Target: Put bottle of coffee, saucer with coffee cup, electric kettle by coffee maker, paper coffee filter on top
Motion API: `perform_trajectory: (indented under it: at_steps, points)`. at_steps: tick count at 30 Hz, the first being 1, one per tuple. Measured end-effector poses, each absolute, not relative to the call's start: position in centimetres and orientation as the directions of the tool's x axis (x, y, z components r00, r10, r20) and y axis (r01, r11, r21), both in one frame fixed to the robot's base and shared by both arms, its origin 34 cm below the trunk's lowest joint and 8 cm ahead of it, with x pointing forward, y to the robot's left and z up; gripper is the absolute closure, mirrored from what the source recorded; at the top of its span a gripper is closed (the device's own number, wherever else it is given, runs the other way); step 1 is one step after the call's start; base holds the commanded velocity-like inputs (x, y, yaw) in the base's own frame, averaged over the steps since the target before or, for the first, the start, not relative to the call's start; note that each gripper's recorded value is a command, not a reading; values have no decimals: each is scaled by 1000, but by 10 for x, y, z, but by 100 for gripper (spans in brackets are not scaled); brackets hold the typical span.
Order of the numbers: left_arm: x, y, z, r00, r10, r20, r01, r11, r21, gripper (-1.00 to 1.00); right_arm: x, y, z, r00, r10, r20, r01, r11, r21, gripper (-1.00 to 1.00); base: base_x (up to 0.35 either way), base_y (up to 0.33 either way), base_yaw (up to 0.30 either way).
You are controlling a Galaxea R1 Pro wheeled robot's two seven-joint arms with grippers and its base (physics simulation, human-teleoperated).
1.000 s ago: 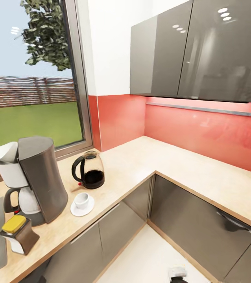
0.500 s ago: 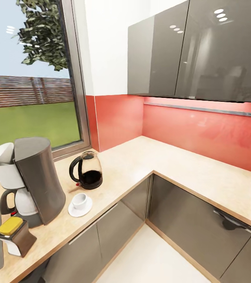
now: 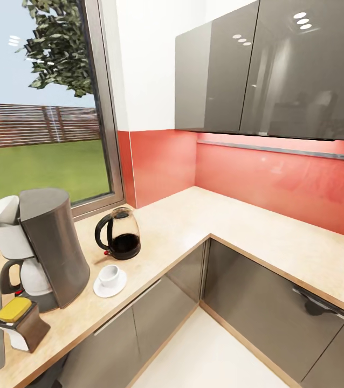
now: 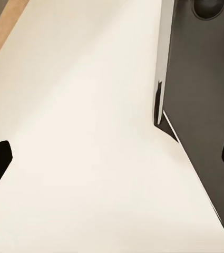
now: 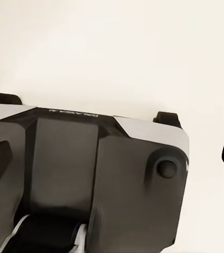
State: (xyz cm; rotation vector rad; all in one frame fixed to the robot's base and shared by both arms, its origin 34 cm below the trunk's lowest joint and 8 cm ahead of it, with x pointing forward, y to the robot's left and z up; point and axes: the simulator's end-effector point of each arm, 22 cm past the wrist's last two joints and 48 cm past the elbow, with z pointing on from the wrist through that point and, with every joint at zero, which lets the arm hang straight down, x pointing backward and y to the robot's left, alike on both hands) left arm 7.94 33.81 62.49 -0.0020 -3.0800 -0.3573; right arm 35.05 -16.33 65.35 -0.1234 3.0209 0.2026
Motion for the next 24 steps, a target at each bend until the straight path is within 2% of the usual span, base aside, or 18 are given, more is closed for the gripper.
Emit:
perform_trajectory:
  at_steps: [16,24]
  points:
    - [89,338,624,-1000,-2,20,3,974,228,-100,360,-171,654,-986,-64,-153,-83,989,119,-100,0,0,0]
    - [90,338,624,-1000,-2,18,2,973,229,-100,349,-173,651,-990,-70,-125,-84,989,117,-100,0,0,0]
